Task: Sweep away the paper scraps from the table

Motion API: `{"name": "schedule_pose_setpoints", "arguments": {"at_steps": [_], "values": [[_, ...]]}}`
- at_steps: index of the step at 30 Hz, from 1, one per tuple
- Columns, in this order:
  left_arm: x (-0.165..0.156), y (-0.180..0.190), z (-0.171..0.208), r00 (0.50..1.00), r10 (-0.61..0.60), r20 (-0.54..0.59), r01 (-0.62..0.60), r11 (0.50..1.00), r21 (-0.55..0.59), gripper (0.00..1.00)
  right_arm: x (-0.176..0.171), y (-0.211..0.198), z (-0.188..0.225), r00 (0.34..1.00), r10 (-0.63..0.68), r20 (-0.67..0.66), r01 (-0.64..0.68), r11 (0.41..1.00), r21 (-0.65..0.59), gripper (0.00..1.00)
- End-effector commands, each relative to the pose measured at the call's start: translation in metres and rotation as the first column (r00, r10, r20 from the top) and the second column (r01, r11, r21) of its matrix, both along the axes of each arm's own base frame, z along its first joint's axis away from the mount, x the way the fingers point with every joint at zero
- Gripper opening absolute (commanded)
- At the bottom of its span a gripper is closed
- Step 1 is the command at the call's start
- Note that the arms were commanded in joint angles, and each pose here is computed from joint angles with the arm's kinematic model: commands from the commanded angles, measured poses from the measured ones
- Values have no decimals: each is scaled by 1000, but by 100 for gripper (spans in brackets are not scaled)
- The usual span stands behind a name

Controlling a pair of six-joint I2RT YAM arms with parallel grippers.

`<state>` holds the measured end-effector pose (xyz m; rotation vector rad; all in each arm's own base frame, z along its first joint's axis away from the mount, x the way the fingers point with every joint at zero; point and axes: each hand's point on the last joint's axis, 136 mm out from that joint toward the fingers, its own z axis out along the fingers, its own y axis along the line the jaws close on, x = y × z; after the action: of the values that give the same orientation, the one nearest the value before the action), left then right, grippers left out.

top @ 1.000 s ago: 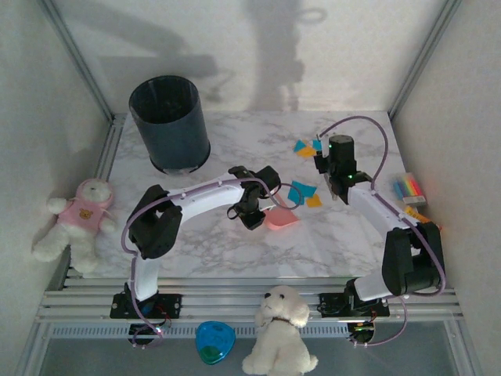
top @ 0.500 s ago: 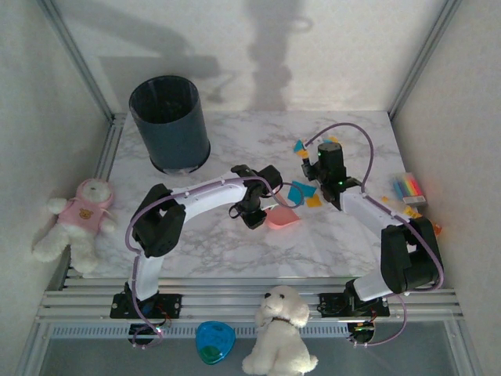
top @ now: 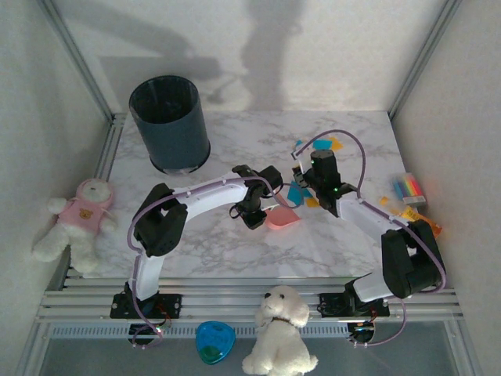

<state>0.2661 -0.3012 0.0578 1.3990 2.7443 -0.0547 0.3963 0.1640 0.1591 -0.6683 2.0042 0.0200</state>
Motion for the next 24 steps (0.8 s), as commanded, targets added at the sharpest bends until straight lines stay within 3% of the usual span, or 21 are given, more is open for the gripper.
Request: {"name": "schedule_pose_setpoints", "arguments": {"at_steps": [1,24], "values": [[1,8,-1,1000,6,-3,-6,999,44,0,-20,13,-6,997,59,-52,-57,997,47,0],[3,7,2,1000,7,6,-7,999,41,0,-61,41,12,981,182,-69,-165,966,199,0]]}}
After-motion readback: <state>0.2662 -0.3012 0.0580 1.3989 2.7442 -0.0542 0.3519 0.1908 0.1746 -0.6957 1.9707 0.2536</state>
